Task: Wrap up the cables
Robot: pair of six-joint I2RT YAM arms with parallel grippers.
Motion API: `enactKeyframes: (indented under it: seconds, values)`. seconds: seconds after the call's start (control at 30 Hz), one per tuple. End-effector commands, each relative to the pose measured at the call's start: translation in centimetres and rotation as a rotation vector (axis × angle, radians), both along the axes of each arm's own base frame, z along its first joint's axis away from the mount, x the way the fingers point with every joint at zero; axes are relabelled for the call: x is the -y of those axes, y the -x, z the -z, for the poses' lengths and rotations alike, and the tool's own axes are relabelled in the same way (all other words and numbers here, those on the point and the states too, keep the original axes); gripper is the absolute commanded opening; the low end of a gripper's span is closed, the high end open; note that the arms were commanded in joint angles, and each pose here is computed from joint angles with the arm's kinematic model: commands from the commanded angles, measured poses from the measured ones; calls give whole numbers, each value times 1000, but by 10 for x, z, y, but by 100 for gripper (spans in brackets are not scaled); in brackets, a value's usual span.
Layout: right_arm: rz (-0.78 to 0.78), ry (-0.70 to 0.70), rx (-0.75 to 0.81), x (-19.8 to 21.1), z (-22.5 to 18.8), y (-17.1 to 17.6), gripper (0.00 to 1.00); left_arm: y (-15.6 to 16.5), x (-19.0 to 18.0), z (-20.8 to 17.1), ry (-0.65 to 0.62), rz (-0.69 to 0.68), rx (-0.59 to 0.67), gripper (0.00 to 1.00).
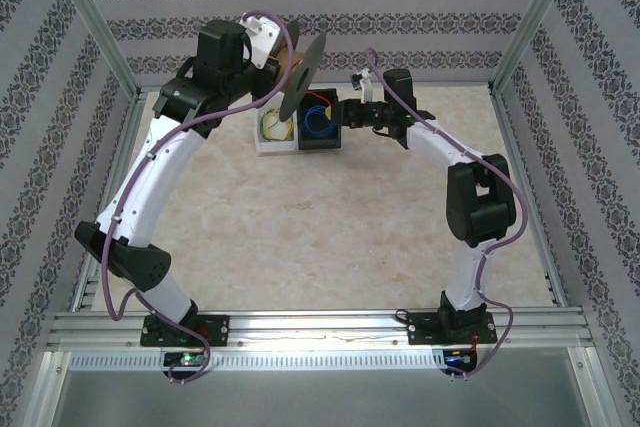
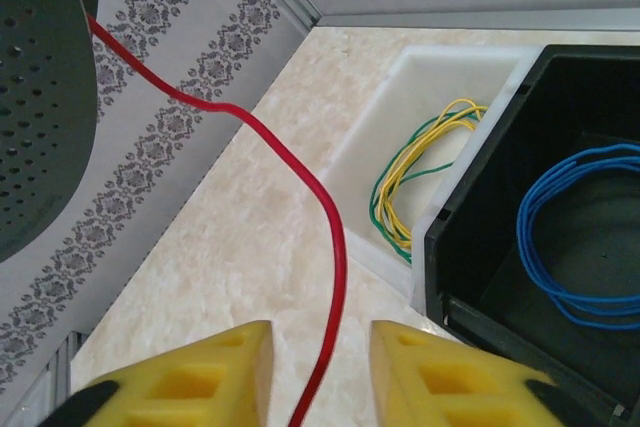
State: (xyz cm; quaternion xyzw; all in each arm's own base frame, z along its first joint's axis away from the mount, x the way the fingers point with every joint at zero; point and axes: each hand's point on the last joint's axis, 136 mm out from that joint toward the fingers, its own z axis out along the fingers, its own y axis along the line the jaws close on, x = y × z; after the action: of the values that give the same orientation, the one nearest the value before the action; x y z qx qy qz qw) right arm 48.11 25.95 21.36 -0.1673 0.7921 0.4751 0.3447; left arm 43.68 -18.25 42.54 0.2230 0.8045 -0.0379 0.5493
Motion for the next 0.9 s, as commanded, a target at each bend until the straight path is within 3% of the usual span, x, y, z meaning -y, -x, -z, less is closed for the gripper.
enactKeyframes:
  seconds: [0.0,0.2,0.5,0.87]
  values:
    - [-23,-23,47,-6,-15,-3,23,19,1,-62,90,15,153,0]
    - [-18,-14,39,-5,-11,2,0,17,0,-63,91,7,163,0]
    - [-46,140,4,-24,17,35,0,0,5,-61,126,-14,172,0]
    - [-202,293,51,-75,21,122,0,-38,8,-35,81,-82,140,0]
